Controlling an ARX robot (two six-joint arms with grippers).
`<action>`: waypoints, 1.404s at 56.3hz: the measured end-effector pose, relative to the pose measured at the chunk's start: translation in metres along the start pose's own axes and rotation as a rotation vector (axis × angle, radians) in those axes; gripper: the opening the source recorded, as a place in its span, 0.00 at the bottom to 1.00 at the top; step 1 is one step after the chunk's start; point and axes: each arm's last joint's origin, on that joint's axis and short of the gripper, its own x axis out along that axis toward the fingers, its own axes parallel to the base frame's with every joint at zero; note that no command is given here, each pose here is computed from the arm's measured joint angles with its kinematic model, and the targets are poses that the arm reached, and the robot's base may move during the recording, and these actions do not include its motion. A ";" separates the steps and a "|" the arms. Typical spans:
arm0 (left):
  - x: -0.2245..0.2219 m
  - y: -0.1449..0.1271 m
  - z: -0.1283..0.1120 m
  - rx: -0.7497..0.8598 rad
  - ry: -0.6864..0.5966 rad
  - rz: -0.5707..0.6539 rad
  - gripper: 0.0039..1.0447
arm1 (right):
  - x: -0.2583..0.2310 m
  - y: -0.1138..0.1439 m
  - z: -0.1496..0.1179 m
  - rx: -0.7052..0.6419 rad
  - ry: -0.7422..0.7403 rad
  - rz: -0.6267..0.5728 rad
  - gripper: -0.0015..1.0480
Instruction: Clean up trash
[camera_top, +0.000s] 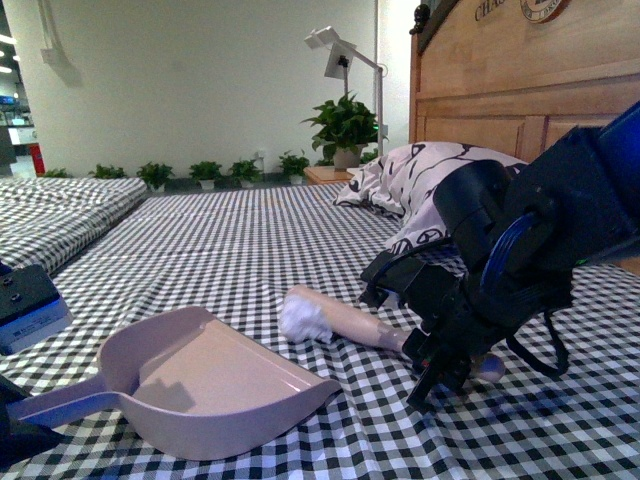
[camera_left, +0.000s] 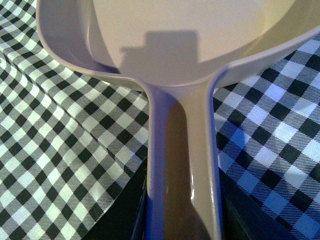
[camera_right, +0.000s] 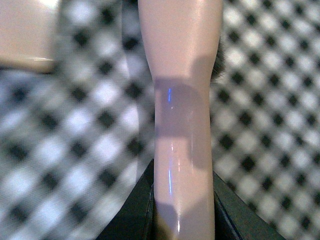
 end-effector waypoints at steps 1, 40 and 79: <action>0.000 0.000 0.000 0.000 0.000 0.000 0.27 | -0.006 0.002 0.000 0.005 -0.013 0.052 0.19; 0.001 0.000 -0.002 -0.014 -0.065 0.015 0.27 | -0.125 -0.096 -0.056 0.395 -0.360 -0.089 0.19; -0.099 -0.029 0.023 -0.333 -0.528 0.632 0.26 | -0.310 -0.011 -0.113 0.621 -0.926 -0.017 0.19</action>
